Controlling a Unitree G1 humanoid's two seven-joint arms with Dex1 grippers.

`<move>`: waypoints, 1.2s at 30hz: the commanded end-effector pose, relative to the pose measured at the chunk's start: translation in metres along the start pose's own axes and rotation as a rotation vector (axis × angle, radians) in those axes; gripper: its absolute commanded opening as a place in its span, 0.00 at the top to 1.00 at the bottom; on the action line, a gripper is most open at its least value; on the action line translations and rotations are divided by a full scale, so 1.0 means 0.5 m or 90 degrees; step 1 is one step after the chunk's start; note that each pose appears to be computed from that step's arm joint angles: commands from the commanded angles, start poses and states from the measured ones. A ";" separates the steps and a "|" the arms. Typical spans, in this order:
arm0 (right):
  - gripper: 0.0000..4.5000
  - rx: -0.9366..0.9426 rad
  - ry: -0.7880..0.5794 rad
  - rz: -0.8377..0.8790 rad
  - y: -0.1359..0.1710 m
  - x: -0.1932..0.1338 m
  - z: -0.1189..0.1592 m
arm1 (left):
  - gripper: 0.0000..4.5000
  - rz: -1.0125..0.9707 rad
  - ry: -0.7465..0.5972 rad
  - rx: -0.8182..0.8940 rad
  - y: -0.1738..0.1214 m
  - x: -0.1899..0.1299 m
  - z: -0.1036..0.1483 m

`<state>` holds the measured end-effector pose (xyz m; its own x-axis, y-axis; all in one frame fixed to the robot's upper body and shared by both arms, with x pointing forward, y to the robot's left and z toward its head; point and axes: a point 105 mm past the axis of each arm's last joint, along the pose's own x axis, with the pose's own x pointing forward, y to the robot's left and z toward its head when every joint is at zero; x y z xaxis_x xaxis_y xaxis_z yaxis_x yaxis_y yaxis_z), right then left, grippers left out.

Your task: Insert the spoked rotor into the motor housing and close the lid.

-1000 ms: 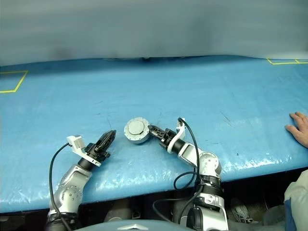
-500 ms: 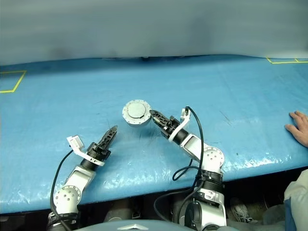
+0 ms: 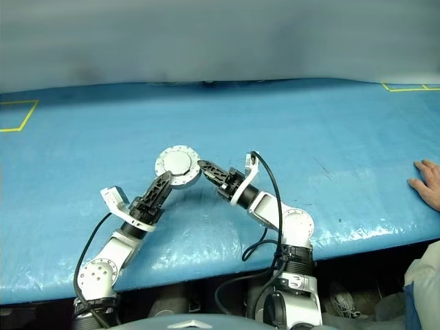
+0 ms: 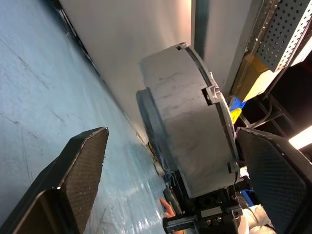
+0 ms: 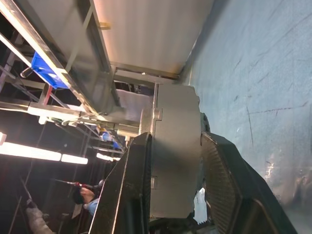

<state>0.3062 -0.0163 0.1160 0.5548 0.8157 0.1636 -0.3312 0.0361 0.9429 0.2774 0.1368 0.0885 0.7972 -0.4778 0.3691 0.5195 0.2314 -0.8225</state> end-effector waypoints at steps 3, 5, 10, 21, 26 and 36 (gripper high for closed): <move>0.74 -0.016 0.011 0.078 0.056 0.015 -0.016 | 0.01 -0.043 -0.016 -0.009 -0.019 0.017 0.006; 0.74 -0.018 0.013 0.078 0.056 0.016 -0.017 | 0.01 -0.045 -0.019 -0.010 -0.020 0.019 0.008; 0.74 -0.021 0.014 0.079 0.058 0.016 -0.018 | 0.09 -0.055 -0.017 -0.005 -0.021 0.020 0.005; 0.74 -0.028 0.028 0.073 0.056 0.019 -0.026 | 0.38 -0.028 -0.029 -0.049 -0.003 0.022 0.002; 0.46 -0.061 0.032 0.051 0.046 0.018 -0.027 | 0.38 -0.008 -0.071 -0.048 0.010 0.023 0.022; 0.18 -0.114 -0.063 -0.014 0.014 0.005 0.035 | 0.38 0.108 -0.204 0.024 0.059 0.041 0.082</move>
<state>0.3166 -0.0215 0.1138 0.6294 0.7665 0.1277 -0.3965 0.1755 0.9011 0.3145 0.1641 0.0704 0.9374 -0.1932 0.2897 0.3373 0.2975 -0.8932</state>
